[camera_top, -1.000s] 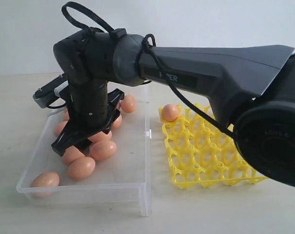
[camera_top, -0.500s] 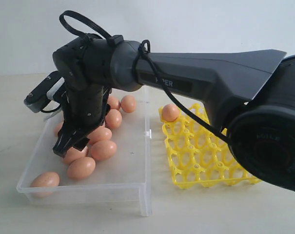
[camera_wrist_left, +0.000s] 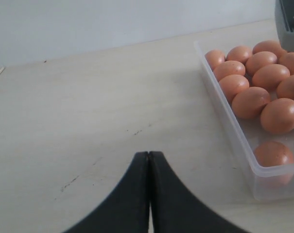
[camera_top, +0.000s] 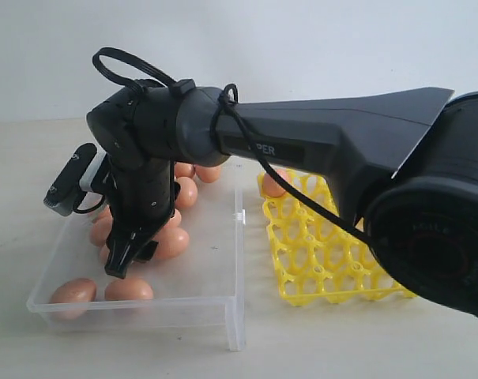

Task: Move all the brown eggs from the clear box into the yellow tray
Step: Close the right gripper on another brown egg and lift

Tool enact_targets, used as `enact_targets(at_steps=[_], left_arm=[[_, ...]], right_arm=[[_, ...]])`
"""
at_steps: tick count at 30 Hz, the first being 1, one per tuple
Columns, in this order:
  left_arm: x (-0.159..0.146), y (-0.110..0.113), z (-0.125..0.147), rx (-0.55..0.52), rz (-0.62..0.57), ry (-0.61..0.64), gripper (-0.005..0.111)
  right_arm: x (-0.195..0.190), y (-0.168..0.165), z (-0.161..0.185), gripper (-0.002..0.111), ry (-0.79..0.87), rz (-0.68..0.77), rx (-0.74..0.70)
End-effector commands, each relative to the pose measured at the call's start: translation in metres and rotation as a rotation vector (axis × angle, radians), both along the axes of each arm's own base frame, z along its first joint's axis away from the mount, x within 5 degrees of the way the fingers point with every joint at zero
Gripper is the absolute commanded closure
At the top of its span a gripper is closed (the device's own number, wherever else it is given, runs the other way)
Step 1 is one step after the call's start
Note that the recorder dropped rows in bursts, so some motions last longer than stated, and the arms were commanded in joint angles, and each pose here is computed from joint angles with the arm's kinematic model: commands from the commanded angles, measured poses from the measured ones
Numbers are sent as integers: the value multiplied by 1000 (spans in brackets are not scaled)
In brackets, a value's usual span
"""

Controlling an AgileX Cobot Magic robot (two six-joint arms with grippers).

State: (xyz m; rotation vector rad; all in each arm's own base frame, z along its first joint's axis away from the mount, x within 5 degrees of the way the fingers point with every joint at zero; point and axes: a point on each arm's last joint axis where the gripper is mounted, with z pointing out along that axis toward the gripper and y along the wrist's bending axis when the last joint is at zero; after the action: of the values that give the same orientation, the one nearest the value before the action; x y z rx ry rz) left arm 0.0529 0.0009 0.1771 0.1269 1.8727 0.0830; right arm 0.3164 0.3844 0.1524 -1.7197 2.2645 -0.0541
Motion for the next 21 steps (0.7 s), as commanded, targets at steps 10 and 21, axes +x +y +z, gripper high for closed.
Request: enact_targets(at_steps=[10,21], left_arm=[[0,0,2,-7,-4,-16,107],[0,0,2,-7,-4,-16,107]], right_arm=[[4,-11,-7,46,17,-18,-37],[2,-15,-34,46,-30,-1,-11]])
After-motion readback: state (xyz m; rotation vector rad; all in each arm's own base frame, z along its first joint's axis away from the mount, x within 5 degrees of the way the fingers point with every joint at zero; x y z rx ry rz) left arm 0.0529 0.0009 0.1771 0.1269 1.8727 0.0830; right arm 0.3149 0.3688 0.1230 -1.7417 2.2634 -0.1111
